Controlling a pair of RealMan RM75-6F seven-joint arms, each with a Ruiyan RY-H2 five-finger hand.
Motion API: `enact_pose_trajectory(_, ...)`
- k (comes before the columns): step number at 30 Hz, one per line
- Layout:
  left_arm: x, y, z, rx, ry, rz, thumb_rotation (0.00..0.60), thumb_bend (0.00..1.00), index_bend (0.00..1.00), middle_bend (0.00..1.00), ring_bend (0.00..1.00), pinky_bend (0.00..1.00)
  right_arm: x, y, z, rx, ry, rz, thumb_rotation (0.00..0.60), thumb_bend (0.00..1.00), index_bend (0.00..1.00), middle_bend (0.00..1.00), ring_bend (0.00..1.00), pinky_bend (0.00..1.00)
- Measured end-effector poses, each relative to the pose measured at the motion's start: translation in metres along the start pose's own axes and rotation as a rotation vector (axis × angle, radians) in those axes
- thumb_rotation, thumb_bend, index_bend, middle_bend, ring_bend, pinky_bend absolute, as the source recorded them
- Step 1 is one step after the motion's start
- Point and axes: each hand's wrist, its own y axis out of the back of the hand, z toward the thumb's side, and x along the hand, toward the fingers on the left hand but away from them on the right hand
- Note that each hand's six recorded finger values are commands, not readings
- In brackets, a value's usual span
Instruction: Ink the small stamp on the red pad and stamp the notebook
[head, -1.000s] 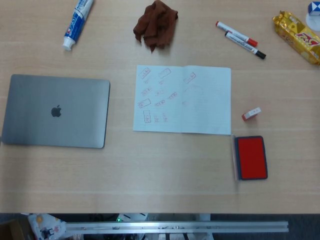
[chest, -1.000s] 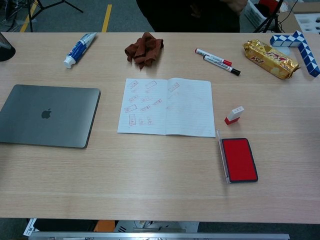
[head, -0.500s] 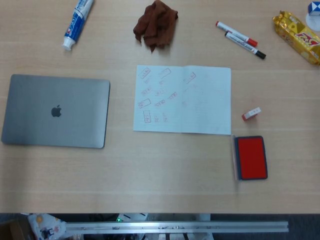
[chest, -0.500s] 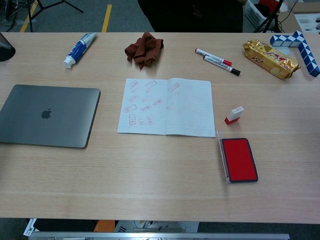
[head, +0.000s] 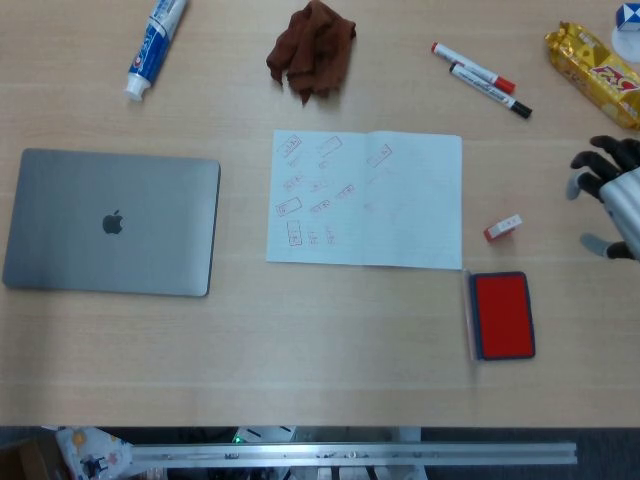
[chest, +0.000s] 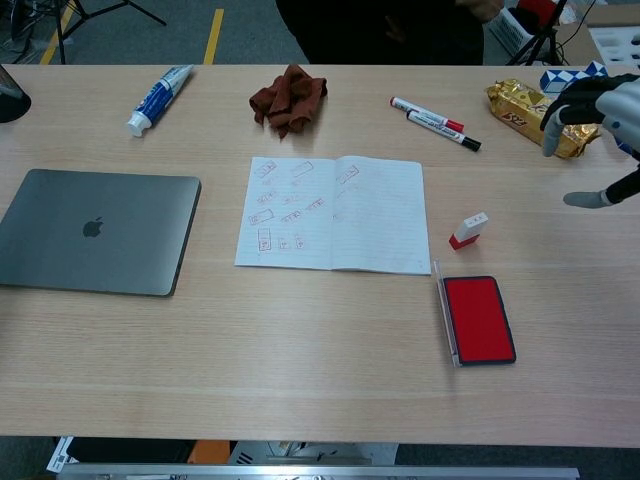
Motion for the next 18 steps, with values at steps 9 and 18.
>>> enact_pose_trajectory(9,-0.001,-0.002,-0.001,0.002,-0.001,-0.009,0.600,0.29,0.00,0.00,0.00,0.04,-0.024,-0.026,0.020,0.054,0.051,0.059,0.600,0.19,0.47,0.34,0.17,0.24)
enact_pose_trajectory(18,-0.002,-0.006,-0.003,0.005,0.001,-0.018,0.600,0.29,0.00,0.00,0.00,0.04,-0.043,-0.053,0.030,0.101,0.070,0.114,0.600,0.22,0.47,0.34,0.17,0.24)
